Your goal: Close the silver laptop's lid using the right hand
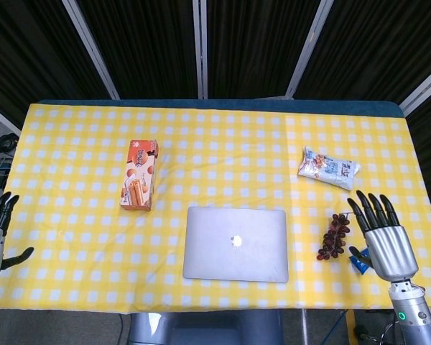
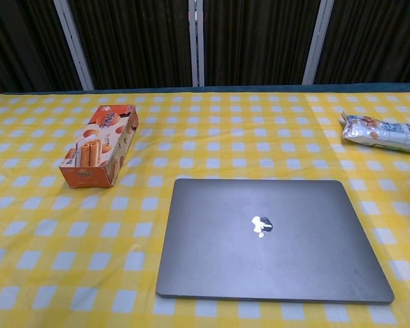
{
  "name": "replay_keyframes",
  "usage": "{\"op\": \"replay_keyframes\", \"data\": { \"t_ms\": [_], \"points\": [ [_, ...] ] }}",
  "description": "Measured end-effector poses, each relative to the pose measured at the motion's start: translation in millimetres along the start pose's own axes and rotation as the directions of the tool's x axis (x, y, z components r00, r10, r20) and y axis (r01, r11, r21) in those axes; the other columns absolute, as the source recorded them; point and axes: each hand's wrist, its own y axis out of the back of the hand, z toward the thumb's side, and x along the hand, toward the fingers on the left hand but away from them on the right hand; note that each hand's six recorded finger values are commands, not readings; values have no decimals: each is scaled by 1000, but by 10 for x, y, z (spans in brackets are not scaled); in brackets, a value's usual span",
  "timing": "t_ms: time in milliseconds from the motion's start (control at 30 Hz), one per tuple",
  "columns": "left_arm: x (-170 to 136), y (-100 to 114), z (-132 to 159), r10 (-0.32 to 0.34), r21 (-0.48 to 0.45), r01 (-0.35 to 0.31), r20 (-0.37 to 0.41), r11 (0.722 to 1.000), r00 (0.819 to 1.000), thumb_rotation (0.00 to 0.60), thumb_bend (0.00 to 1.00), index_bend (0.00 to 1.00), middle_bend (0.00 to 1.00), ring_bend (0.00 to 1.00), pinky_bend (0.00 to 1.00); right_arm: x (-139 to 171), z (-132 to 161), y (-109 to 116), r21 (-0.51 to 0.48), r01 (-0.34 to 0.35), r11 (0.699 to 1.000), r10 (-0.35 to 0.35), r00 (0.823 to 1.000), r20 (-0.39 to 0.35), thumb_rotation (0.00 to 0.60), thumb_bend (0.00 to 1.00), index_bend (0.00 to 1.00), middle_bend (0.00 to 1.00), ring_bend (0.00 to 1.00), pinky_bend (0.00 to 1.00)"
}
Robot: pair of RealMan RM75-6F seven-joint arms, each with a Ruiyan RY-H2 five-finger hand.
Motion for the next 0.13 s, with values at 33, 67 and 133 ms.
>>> {"op": "replay_keyframes", "data": {
  "t_ms": [33, 67, 133],
  "points": [
    [-6, 5, 5, 2, -4, -2, 5, 1000, 1000, 600, 0, 0, 0, 0, 0, 21, -17, -22, -2, 0, 1000, 0, 1000, 8, 600, 0, 0, 0, 0, 0],
    [-15, 12, 11, 4, -8, -4, 10, 1000, 1000, 600, 0, 0, 0, 0, 0, 43, -38, -46, -5, 1, 1000, -1, 1000, 17, 600, 0, 0, 0, 0, 0],
    [-26, 22, 14, 7, -12, -7, 14, 1000, 1000, 600, 0, 0, 0, 0, 0, 67, -66, -70, -7, 5, 1000, -5, 1000, 26, 600, 0, 0, 0, 0, 0]
  ]
}}
